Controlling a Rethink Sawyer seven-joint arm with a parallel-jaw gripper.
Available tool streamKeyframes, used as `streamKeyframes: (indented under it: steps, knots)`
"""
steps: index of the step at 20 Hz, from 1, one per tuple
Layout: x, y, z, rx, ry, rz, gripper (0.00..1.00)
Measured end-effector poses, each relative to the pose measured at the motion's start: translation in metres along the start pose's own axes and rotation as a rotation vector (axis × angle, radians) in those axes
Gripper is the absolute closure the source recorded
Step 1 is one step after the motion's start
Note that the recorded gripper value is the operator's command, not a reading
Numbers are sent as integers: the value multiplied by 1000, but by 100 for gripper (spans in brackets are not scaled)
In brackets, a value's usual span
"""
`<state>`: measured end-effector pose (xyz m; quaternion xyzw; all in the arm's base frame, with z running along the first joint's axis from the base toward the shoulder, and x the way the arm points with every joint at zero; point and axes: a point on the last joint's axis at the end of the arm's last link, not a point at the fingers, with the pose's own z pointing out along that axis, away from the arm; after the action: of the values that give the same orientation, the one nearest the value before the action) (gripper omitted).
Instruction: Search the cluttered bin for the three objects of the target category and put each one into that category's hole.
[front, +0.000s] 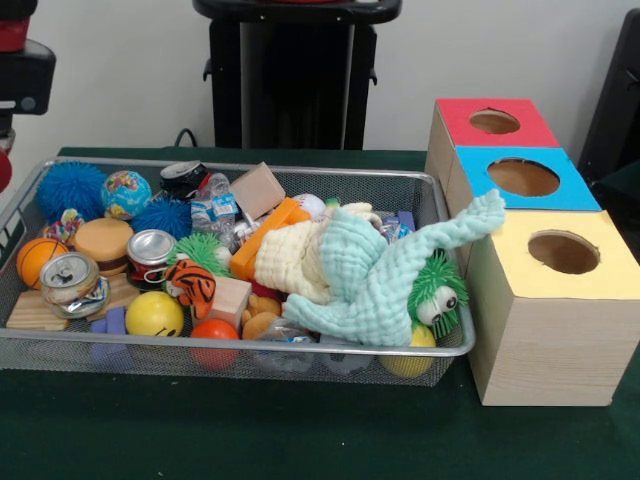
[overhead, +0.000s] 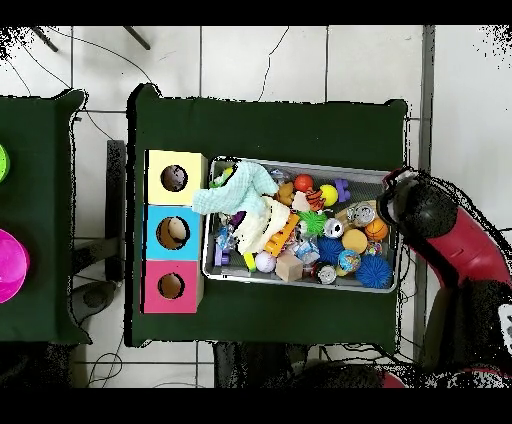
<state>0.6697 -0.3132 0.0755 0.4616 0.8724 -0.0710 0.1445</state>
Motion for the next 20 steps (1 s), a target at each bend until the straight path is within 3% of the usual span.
streamKeyframes:
  steps: [5, 11, 20]
  knots:
    - [-16, -28, -2, 9, -3, 44, 0]
    - [-49, -78, -11, 24, -25, 121, 0]
    - [-71, -93, -30, 18, -61, 150, 0]
